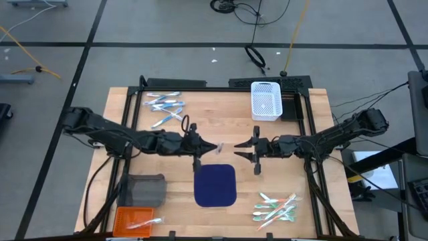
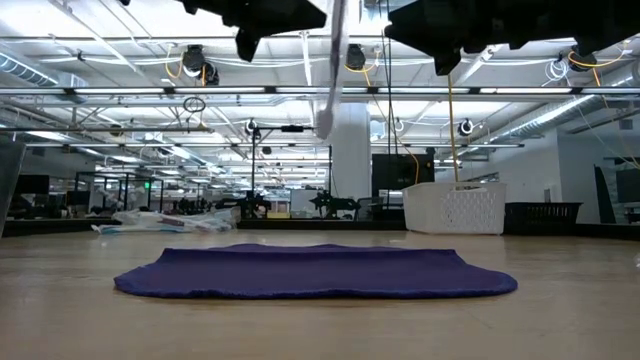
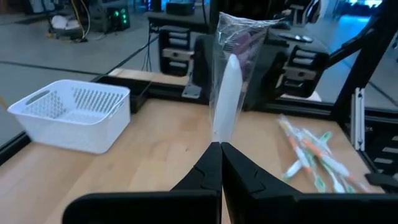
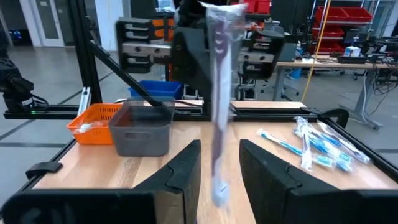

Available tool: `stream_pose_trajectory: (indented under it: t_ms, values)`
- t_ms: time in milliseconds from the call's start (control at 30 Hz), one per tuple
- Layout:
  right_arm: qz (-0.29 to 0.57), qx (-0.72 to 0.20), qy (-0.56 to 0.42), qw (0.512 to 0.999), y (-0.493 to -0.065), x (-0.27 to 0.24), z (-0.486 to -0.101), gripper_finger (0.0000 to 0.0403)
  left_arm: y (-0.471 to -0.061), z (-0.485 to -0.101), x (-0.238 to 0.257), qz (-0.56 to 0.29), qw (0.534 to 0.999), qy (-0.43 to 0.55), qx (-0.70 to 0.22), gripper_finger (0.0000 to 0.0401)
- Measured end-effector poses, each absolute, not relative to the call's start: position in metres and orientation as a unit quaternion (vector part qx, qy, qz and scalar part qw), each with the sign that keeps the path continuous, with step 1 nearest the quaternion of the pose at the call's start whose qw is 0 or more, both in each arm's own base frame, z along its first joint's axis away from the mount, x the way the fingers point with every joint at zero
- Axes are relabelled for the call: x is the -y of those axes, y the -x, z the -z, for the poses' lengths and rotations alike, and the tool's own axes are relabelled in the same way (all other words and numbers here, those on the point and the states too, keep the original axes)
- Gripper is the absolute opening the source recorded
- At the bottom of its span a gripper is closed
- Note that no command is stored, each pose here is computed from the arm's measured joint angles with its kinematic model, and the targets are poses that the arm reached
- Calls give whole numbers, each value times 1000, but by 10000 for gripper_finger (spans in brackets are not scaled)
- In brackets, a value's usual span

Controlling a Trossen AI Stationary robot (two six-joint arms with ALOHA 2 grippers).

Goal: Pick & Place Toothbrushes
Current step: Put the violet toothbrush into the black basket

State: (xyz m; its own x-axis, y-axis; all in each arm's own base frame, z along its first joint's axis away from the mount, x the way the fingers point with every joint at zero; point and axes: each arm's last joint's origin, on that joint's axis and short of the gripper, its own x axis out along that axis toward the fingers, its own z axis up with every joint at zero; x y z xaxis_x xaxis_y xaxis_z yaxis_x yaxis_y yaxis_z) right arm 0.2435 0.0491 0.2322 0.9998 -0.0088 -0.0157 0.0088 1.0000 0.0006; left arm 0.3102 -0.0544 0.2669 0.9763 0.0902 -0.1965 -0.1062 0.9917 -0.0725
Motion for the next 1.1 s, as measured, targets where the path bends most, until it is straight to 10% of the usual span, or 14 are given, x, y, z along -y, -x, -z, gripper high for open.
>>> stream_pose_trajectory:
  t_ms: [1100]
  values:
    - [5,20,3,1000,-245,-49,-236,105,-351,-228,55,-56,998,38,-17,0]
